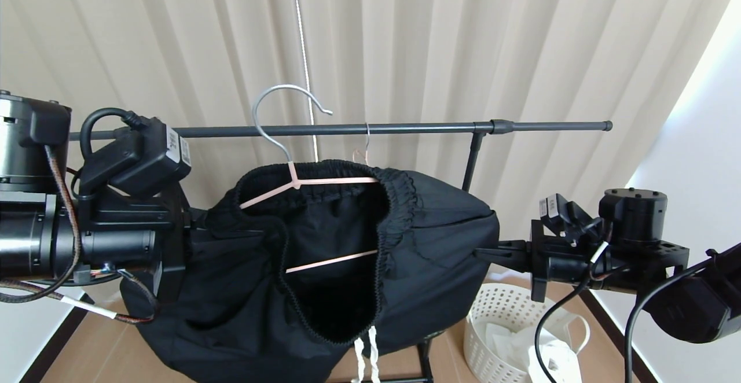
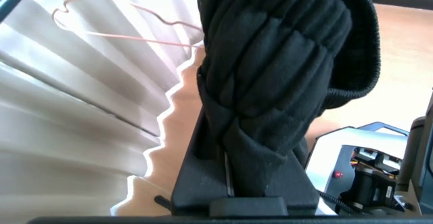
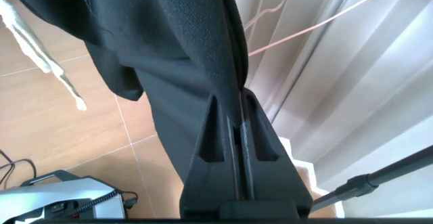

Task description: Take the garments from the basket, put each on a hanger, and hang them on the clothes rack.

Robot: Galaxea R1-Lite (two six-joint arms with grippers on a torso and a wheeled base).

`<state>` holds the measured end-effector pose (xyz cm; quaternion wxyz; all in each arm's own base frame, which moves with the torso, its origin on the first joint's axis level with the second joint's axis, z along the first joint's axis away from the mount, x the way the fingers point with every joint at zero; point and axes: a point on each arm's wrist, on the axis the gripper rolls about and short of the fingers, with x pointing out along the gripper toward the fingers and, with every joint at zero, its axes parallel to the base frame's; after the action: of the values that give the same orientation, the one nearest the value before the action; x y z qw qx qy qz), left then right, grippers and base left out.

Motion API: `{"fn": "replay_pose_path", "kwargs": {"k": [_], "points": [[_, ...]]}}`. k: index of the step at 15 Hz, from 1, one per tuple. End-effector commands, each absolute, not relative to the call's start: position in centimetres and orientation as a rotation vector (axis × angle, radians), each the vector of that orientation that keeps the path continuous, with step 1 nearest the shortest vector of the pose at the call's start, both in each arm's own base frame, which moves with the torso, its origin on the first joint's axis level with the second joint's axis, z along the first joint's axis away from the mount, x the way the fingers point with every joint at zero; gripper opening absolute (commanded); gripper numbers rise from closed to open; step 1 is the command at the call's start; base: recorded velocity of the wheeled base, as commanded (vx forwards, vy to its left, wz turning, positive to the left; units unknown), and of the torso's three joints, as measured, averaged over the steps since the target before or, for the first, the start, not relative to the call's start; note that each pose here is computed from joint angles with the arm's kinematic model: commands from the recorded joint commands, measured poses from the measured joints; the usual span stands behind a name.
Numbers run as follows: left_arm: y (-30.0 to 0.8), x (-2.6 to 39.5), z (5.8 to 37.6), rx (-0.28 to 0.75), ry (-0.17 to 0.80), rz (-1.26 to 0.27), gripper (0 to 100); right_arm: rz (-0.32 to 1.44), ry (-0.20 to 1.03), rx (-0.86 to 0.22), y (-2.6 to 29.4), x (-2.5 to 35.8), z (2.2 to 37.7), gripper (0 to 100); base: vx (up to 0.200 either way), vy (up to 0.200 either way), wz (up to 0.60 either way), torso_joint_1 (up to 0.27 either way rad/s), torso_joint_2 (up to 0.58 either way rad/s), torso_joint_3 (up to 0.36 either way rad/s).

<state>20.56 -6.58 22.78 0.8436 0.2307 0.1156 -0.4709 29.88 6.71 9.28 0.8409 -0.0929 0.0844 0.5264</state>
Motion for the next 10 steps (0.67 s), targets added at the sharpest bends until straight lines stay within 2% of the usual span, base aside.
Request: {"fn": "replay_pose_path", "kwargs": {"k": [1,5,10], "points": [[-6.0,19.6,22.8,0.487,0.236,-0.977,0,1.11,0.182,-0.194,6.7,30.2,9.1,0,0.0,0.0,0.0,0.0,0.0,0.0],[-5.6,18.0,23.4,0.455,0.221,-0.958,0,1.096,0.192,-0.193,6.4,30.5,8.8,0,0.0,0.0,0.0,0.0,0.0,0.0],[-4.7,16.8,22.4,0.427,0.255,-0.928,0,1.098,0.197,-0.192,6.4,30.2,8.7,0,0.0,0.0,0.0,0.0,0.0,0.0]]}}
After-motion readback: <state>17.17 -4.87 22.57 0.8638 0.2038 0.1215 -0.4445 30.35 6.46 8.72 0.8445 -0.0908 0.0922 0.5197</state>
